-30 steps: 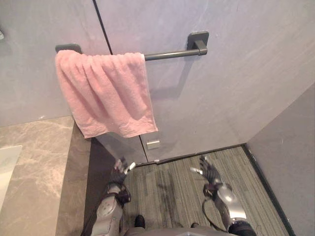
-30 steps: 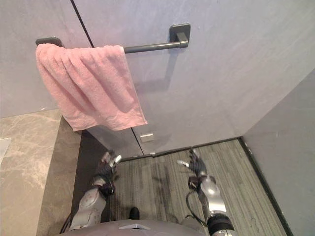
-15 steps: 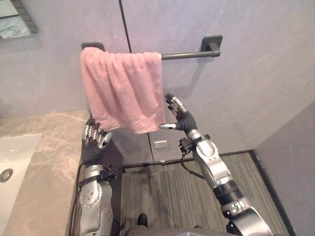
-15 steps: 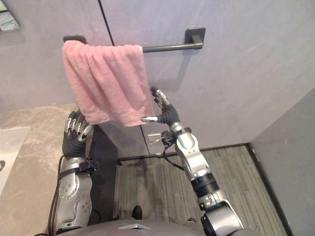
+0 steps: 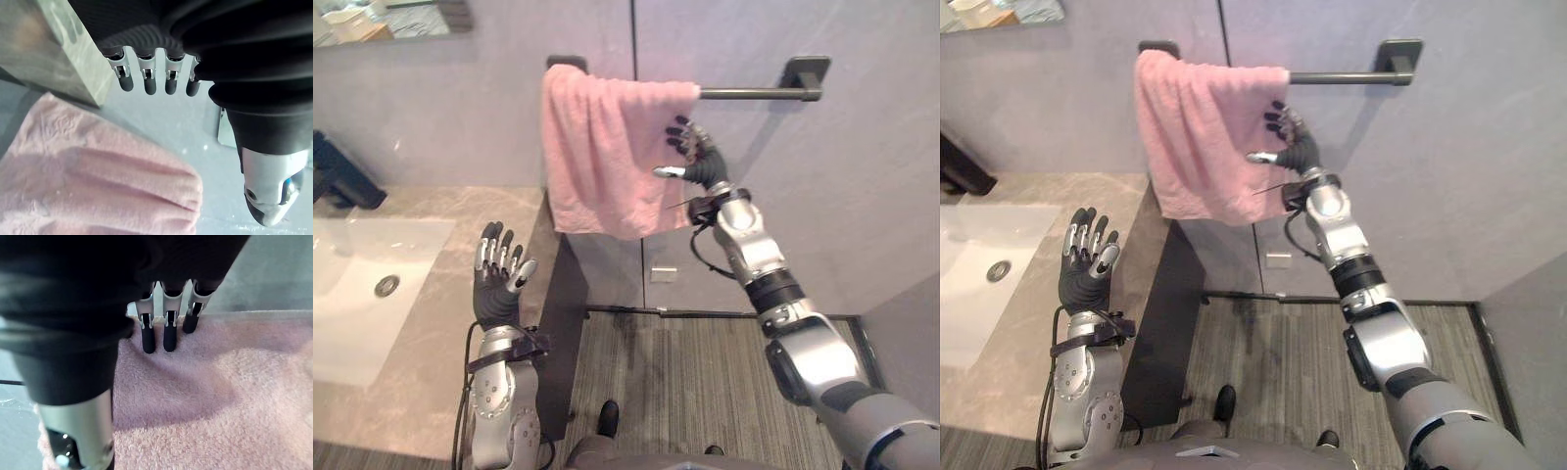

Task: Organize washtable

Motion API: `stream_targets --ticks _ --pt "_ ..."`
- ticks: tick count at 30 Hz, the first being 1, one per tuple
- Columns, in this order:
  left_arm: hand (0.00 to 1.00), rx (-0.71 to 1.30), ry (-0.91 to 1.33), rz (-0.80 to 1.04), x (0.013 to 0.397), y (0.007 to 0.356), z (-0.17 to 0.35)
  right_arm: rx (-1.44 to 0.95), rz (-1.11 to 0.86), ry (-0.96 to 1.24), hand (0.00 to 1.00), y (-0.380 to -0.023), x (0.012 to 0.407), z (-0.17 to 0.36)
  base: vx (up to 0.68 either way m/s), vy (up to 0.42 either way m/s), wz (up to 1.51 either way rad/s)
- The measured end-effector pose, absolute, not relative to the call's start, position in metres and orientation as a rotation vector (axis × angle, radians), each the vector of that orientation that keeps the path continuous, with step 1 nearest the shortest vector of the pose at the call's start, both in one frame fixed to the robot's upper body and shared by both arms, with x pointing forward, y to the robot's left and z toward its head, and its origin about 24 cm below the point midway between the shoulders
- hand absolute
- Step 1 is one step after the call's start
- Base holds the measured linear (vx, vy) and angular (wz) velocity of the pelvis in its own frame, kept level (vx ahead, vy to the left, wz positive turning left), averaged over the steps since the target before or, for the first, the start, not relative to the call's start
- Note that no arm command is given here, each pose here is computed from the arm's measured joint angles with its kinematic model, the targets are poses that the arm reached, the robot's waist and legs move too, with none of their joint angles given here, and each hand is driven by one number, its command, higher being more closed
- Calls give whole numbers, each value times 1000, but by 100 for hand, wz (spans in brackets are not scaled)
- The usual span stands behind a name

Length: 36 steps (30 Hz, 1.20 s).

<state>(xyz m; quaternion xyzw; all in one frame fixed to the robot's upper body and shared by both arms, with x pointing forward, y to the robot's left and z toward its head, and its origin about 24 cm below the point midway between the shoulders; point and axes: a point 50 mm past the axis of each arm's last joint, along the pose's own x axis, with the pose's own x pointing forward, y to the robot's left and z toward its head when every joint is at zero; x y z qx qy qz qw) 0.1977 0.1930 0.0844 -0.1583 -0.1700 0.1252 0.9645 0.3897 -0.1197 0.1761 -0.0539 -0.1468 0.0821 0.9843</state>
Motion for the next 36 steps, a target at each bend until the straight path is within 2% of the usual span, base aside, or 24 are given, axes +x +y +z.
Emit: stream_targets --ticks 6,9,14,22,27,32,36 --pt "0 -318 -340 259 197 194 84 -78 132 -364 0 -127 378 182 -38 23 16" --pt "0 -317 -329 260 196 194 81 -44 138 -368 0 -131 356 162 7 2 -2" --pt "0 -310 -250 270 189 195 65 -4 174 -247 0 -135 325 110 5 3 -20" --pt "0 -315 -218 266 185 194 58 -12 186 -244 0 -138 322 108 -44 16 -19" --pt "0 -311 -214 265 185 194 57 -14 149 -252 0 -144 334 116 -4 6 -1" --pt "0 -294 -205 183 188 184 58 -100 -10 -327 0 -182 382 181 -5 -4 9" --pt "0 -298 -199 148 190 182 58 -93 -113 -370 0 -204 395 218 11 -21 25"
